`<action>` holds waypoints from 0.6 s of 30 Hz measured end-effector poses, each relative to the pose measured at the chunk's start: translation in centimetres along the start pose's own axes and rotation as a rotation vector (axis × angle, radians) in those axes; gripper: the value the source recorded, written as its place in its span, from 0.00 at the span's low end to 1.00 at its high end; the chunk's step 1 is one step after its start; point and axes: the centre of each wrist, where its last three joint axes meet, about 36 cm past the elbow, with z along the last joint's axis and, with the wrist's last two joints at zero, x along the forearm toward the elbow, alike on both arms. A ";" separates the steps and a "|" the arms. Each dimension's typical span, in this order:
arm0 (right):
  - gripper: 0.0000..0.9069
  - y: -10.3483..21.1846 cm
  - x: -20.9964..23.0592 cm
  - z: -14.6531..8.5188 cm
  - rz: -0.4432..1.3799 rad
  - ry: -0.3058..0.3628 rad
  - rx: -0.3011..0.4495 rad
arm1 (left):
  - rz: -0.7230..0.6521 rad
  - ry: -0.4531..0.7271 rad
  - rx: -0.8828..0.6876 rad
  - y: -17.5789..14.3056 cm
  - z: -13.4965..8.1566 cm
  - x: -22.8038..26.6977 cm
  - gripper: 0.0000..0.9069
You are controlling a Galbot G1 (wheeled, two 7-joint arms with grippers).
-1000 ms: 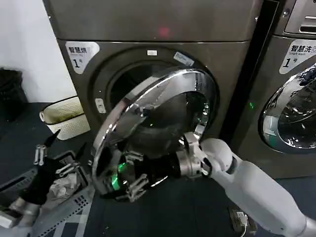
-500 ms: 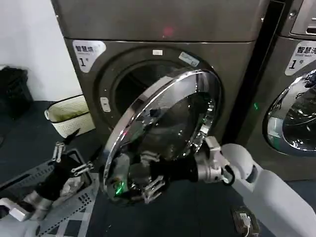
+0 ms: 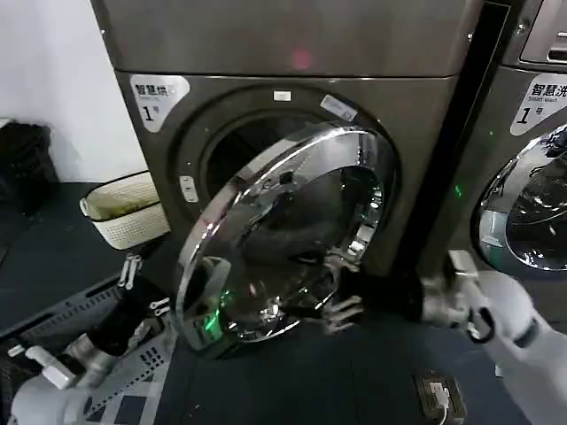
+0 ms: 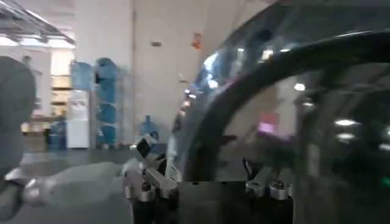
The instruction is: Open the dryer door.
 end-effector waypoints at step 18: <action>1.00 7.1 18.6 3.0 0.938 0.168 0.190 | 0.142 -0.089 0.053 -2.7 2.0 -5.2 1.00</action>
